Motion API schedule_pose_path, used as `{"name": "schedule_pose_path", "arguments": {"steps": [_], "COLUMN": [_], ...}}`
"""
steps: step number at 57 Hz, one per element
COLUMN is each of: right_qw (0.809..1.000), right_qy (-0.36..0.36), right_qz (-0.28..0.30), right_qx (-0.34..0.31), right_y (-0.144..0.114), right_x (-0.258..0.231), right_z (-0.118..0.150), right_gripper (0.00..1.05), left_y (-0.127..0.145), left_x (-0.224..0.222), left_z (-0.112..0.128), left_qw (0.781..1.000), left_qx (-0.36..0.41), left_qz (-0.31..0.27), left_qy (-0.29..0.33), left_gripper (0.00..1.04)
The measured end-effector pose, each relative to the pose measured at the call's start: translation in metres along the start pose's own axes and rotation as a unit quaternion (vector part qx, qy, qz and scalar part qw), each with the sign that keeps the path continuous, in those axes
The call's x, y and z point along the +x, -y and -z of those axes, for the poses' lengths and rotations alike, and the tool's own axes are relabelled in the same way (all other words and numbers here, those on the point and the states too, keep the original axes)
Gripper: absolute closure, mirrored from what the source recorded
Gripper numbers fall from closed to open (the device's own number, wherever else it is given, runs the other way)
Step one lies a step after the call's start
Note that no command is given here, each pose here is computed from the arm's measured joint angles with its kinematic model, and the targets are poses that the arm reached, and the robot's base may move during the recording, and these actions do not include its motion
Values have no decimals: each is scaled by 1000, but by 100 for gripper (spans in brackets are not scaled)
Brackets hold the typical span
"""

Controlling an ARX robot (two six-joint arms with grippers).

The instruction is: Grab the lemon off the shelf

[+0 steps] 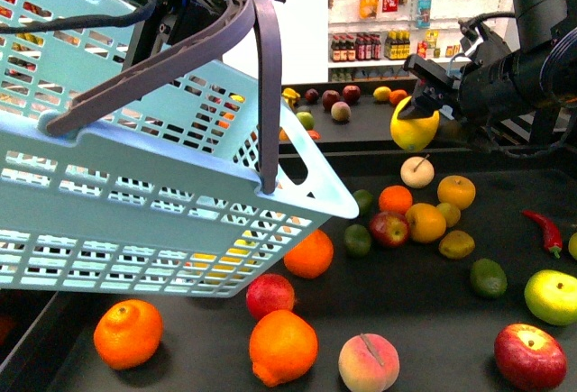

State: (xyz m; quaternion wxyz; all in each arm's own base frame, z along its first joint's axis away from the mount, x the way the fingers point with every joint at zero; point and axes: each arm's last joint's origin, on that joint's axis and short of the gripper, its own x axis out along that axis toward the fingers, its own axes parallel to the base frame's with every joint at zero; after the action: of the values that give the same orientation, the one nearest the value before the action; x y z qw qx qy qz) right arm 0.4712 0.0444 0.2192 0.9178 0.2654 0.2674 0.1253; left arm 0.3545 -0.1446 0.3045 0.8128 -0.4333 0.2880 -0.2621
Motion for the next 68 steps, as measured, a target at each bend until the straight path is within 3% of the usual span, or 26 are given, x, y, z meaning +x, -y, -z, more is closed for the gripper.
{"name": "schedule_pose_path", "arguments": {"steps": [25,68], "right_qw": [993,987], "right_qy": [-40,-69], "right_qz": [-100,-129], "right_qx": [-42,-63], "right_y": [-80,-121], "right_x": [-30,-5], "right_z": [30,50], "right_gripper": [57,57], "left_y": [0,-2], "left_x": [0,-1], "left_z": [0,-3], "left_qw": [1000,1000], "left_qx": [0,-1], "left_qz": [0,-6], "left_qy": [0,9], "left_gripper": [95,95]}}
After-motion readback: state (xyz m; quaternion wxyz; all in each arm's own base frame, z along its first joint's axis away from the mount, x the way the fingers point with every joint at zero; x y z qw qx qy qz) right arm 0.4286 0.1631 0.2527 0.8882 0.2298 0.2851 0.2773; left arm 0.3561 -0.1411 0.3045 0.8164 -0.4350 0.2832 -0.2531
